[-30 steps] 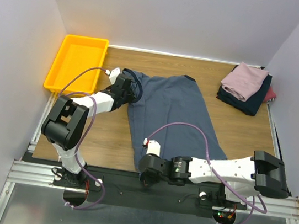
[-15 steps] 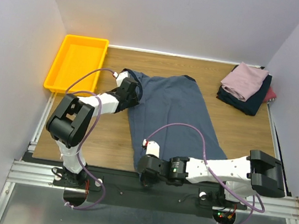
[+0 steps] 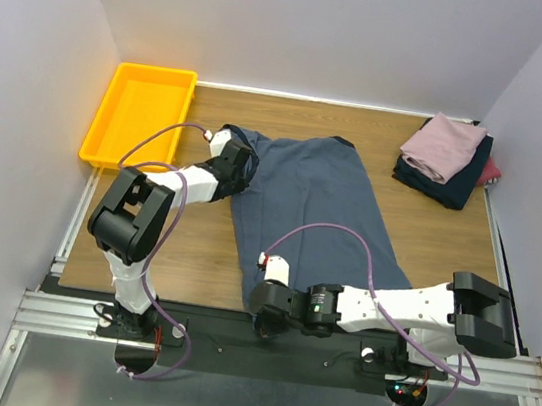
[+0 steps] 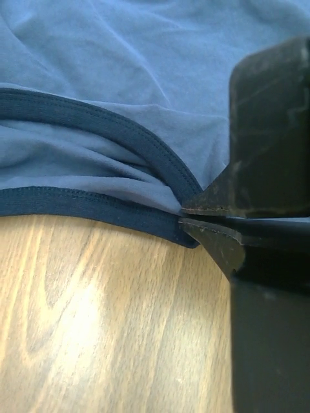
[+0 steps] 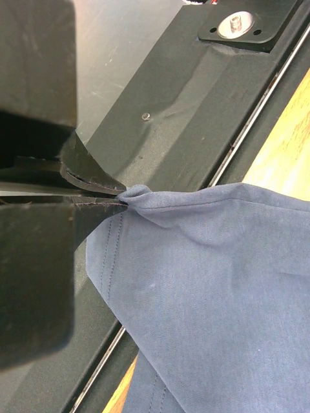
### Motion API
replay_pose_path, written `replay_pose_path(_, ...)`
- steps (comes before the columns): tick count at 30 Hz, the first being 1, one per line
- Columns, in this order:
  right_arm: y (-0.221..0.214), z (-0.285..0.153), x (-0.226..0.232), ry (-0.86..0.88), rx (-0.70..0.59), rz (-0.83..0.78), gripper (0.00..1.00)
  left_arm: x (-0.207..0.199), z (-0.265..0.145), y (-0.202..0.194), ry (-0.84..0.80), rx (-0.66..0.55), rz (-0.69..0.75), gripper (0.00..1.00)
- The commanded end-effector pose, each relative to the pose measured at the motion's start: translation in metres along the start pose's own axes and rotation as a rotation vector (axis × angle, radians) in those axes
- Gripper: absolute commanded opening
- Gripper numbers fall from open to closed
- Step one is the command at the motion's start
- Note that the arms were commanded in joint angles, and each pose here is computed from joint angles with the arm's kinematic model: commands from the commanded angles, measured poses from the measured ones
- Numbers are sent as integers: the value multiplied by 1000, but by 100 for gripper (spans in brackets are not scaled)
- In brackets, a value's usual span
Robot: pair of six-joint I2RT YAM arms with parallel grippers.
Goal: Fold and stack the tank tops
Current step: Flatten the tank top out, then fold the tank top
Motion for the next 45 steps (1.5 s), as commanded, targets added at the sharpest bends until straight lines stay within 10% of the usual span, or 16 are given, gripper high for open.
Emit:
replay_pose_path(1, 14, -3, 16, 48, -40, 18, 0, -12, -22, 45, -16, -116, -45, 0)
replay_pose_path(24, 36, 30, 85, 179, 19, -167, 0, 107, -42, 69, 155, -223, -417, 0)
replay_pose_path(45, 4, 36, 102, 413, 161, -251, 3, 133, -55, 128, 172, -343, -534, 0)
Point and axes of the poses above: each gripper's point midway between its finger pads, its own z axis out along the fingers, its own x axis along the line the jaws close on, y = z × x, the point moved 4 cm from there along -z, back along the fingers, and after that the axes turned 7 degrees about -z, right-handed, at the moved point
